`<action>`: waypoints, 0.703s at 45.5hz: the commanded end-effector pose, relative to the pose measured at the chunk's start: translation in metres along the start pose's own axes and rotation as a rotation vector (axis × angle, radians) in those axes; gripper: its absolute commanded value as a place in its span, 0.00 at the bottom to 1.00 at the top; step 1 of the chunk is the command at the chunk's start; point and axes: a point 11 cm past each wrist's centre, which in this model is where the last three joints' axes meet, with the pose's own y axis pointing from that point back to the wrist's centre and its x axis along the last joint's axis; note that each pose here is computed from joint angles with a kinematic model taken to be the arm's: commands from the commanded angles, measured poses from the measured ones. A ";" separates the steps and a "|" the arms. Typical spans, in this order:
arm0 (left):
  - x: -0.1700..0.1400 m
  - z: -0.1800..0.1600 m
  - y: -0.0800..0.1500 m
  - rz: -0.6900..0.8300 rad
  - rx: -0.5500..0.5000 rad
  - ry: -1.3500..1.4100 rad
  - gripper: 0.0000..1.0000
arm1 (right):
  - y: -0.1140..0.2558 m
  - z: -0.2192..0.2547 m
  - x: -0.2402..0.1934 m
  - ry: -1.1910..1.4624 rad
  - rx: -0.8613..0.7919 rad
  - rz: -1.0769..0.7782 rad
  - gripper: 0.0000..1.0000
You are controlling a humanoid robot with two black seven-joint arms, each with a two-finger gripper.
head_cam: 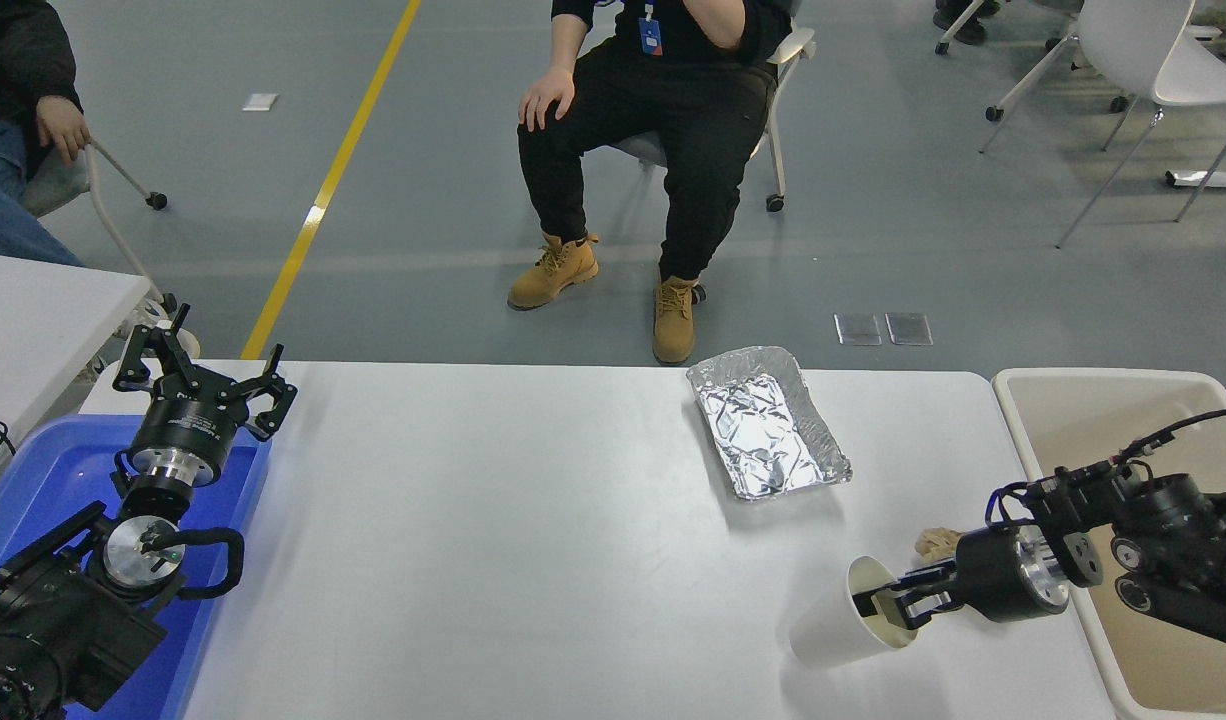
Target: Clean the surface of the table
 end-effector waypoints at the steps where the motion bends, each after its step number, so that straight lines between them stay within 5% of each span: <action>1: 0.000 0.000 0.000 0.000 0.000 0.000 1.00 | 0.016 -0.012 0.063 -0.017 0.033 0.161 0.00; 32: 0.000 0.000 0.000 -0.001 0.000 0.000 1.00 | 0.078 -0.016 0.179 -0.246 0.118 0.577 0.00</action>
